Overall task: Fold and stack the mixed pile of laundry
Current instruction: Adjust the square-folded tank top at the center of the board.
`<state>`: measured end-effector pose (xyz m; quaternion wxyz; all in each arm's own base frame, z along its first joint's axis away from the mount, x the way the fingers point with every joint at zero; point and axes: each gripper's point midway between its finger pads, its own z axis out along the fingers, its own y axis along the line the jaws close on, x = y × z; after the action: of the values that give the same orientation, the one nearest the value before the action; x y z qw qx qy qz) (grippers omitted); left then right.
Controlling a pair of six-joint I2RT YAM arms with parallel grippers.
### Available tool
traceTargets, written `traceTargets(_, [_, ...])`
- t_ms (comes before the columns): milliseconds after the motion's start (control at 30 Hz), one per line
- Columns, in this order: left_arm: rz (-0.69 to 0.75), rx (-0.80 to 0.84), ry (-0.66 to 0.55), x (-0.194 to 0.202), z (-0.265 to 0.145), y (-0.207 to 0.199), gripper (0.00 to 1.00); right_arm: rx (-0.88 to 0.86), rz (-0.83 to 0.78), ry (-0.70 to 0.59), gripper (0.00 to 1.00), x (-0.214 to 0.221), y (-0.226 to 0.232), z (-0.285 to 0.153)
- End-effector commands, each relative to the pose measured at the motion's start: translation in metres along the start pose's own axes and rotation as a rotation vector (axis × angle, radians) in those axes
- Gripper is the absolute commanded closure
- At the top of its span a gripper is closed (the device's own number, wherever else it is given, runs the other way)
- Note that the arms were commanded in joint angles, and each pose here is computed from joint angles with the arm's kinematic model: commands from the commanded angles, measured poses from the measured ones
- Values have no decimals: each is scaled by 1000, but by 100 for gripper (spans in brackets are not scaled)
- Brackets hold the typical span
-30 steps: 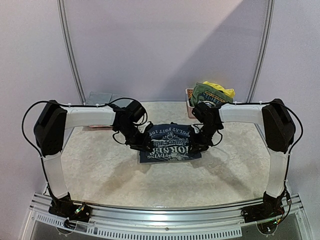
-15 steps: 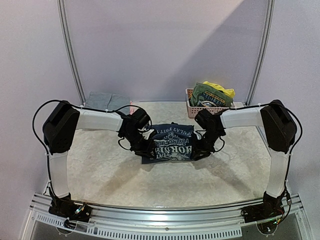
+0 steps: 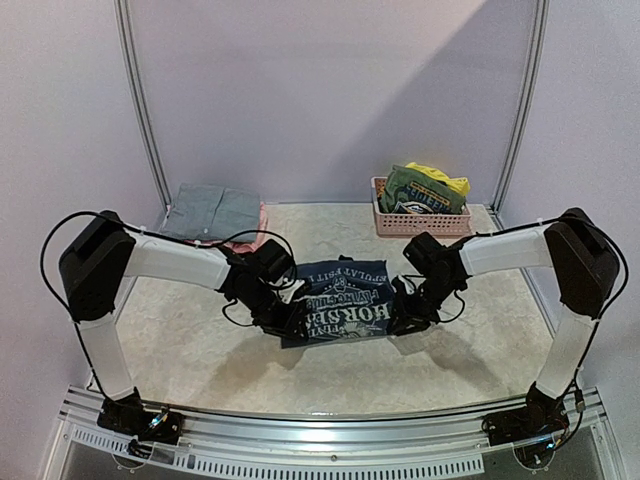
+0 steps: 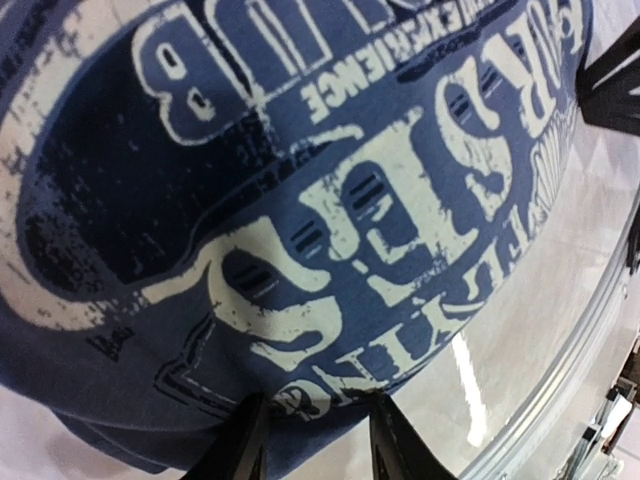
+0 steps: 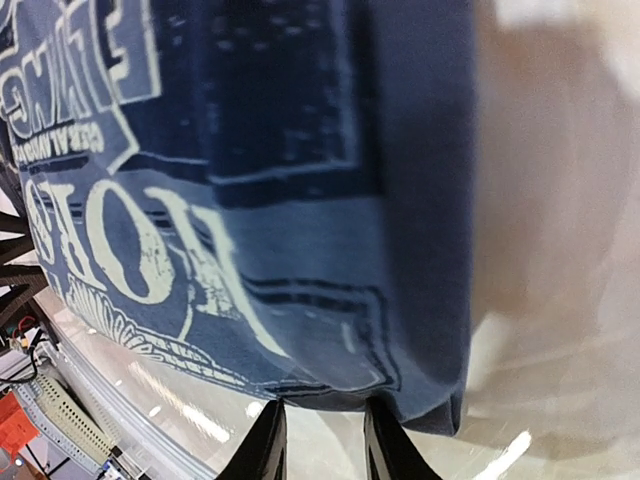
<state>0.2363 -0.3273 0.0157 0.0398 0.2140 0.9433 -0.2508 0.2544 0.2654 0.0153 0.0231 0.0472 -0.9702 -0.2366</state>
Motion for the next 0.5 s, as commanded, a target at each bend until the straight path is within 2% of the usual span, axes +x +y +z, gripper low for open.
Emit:
traceTargets(0, [-38,-94,161,62,5,19,65,125,100,100,72,45,-34,9])
traceTargets(267, [-27,-120,172,92,-9,22,66,134,111,93,72,61,-31,-12])
traceTargets(467, [-34,-110,148,87,-16,15,65,159,84,74,70,63,-27,-36])
